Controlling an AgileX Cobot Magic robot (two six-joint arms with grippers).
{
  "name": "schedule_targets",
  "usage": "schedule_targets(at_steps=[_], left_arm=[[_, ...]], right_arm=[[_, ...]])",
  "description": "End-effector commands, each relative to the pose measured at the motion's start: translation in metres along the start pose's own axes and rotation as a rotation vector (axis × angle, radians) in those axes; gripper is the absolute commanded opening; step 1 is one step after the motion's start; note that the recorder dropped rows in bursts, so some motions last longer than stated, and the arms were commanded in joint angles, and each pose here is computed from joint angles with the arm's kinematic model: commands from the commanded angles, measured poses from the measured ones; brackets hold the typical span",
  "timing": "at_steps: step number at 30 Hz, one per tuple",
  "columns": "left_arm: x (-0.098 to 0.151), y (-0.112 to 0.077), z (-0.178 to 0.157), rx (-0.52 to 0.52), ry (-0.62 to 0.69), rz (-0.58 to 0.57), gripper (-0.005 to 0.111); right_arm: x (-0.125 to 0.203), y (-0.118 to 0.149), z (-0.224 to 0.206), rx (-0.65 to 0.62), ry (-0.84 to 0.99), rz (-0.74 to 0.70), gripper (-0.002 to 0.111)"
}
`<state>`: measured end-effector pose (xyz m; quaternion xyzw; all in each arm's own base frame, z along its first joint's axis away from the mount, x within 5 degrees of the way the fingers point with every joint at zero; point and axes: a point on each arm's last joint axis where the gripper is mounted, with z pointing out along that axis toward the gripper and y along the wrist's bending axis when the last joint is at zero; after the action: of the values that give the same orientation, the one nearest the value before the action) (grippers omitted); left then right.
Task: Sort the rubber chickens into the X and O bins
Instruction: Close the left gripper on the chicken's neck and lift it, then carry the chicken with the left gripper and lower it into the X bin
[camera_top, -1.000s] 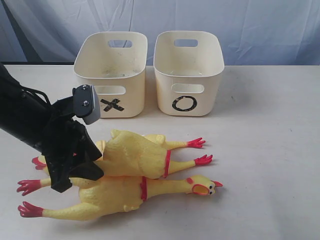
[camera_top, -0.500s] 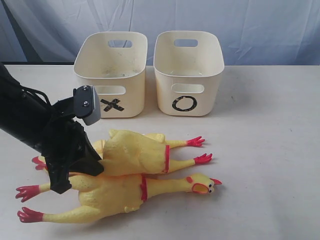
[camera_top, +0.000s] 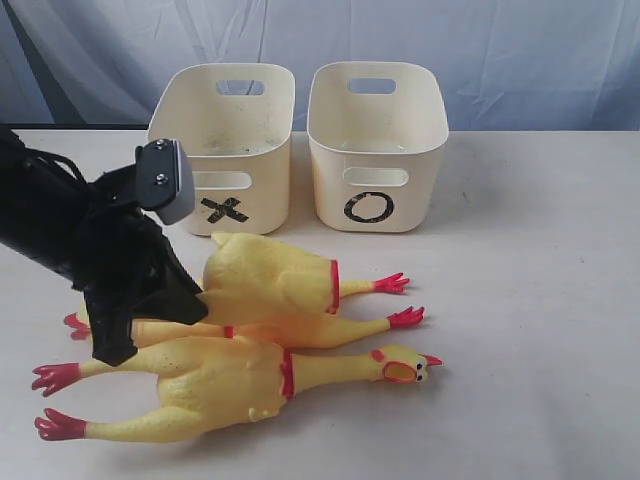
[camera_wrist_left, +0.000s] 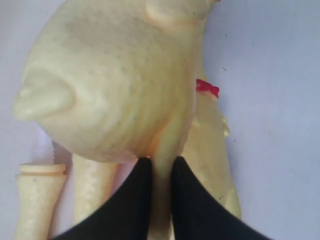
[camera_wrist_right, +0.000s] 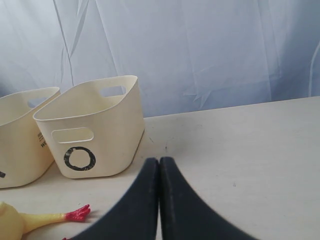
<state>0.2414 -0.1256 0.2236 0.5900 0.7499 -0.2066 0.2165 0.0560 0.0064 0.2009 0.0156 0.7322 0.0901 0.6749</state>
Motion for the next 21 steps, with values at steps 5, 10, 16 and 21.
schedule_targets(at_steps=[5, 10, 16, 21], left_arm=[[-0.020, 0.000, -0.021, -0.045, -0.067, -0.063, 0.000], [-0.034, 0.011, -0.036, -0.166, -0.130, -0.142, 0.000], [-0.052, 0.020, -0.055, -0.249, -0.193, -0.153, 0.000], [-0.066, 0.034, -0.072, -0.389, -0.276, -0.220, 0.000]], right_arm=[[0.001, 0.000, 0.000, -0.005, -0.011, -0.004, 0.000], [0.001, 0.000, 0.000, -0.005, -0.011, -0.004, 0.000], [0.001, 0.000, 0.000, -0.005, -0.011, -0.004, 0.000], [0.001, 0.000, 0.000, -0.005, -0.011, -0.004, 0.000]])
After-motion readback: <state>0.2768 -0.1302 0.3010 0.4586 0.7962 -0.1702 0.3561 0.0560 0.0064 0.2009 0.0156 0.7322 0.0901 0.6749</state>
